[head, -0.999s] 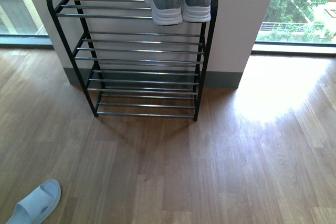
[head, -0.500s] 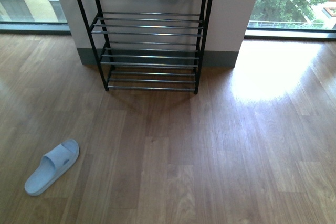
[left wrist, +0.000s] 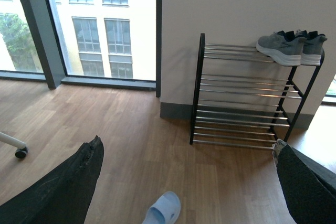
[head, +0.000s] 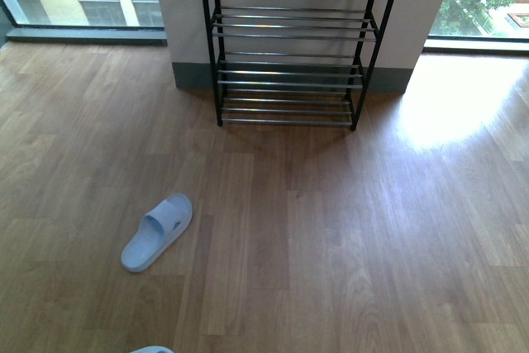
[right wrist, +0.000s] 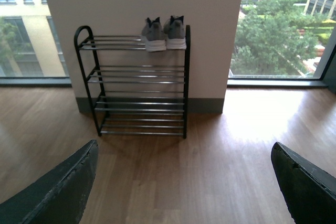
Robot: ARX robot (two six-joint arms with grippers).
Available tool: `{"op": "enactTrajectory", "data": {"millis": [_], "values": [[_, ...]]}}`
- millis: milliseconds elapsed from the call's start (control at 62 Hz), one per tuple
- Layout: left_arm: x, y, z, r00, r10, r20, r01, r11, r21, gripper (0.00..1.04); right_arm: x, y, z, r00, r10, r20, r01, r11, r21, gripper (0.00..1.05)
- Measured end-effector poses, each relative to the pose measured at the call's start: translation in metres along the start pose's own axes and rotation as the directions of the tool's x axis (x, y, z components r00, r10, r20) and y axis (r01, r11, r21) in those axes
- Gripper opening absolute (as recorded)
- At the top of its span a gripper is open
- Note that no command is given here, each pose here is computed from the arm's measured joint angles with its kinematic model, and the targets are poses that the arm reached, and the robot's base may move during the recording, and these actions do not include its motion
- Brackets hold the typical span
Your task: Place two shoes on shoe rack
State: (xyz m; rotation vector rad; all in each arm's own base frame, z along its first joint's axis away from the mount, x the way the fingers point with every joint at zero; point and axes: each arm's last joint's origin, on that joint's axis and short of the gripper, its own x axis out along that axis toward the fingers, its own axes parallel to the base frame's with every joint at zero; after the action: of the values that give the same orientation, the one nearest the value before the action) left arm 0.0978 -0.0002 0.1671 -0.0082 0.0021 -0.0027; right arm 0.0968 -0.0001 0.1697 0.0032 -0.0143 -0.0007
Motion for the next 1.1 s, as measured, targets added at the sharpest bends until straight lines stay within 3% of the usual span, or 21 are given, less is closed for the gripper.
{"op": "enactTrajectory", "data": {"millis": [1096], "values": [[0.0,0.0001,0.0,1.0,0.002,0.0,-0.002,1.0,0.0,0.95,-0.0001,0.0001,0.0001,1.0,0.004,0.001,-0.004,1.0,0.0,0.96]]}}
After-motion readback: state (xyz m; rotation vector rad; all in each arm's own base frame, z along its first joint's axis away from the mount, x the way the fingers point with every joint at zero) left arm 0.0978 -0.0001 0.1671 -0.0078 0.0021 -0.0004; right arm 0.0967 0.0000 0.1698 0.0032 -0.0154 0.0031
